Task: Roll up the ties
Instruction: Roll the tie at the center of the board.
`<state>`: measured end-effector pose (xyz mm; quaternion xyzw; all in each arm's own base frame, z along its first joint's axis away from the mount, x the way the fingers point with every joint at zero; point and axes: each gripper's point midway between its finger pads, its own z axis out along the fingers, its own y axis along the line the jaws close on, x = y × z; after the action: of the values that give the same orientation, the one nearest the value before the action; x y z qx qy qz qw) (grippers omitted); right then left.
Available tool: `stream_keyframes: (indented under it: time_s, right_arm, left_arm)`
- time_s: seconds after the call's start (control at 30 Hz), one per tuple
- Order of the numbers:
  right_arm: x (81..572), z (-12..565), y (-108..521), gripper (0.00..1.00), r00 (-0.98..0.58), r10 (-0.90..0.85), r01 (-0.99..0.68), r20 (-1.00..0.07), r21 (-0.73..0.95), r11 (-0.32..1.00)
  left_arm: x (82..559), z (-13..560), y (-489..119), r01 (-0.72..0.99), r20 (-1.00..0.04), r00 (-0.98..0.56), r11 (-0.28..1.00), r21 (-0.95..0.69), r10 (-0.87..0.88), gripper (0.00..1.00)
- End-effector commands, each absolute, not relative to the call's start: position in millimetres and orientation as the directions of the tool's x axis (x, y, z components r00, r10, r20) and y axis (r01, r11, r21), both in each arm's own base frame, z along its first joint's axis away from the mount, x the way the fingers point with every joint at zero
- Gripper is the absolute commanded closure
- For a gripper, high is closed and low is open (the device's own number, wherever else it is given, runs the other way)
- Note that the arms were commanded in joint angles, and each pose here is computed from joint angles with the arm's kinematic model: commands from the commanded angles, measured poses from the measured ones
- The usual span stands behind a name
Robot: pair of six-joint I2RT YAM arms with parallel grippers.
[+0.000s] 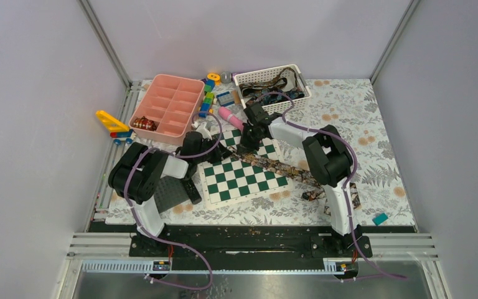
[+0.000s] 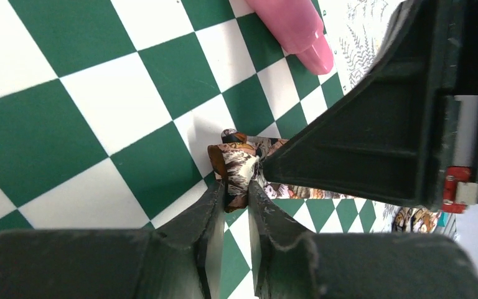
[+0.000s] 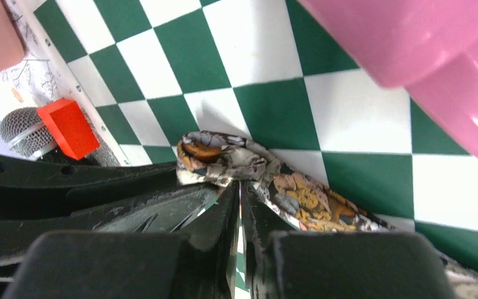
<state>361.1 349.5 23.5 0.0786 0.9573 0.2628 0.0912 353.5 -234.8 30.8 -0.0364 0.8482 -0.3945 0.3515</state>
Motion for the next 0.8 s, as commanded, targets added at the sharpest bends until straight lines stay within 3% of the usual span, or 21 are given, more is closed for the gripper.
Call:
stream_keyframes:
  time_s: [0.0, 0.43, 0.77]
  right_arm:
    - [368.5, 85.1, 343.3, 0.87, -0.945, 0.186, 0.004, -0.270, 0.559, 0.829]
    - [337.0, 131.0, 285.9, 0.80, -0.899, 0.222, -0.022, -0.377, 0.545, 0.838]
    - [313.1, 138.1, 253.2, 0.80, -0.882, 0.246, -0.009, -0.401, 0.538, 0.843]
  left_arm:
    - [360.4, 55.1, -242.5, 0.275, -0.627, -0.715, 0.702, -0.658, -0.308, 0.82]
    - [367.2, 71.1, -237.8, 0.270, -0.704, -0.675, 0.813, -0.515, -0.222, 0.84]
    - [367.9, 84.1, -231.4, 0.270, -0.773, -0.633, 0.923, -0.274, -0.044, 0.87]
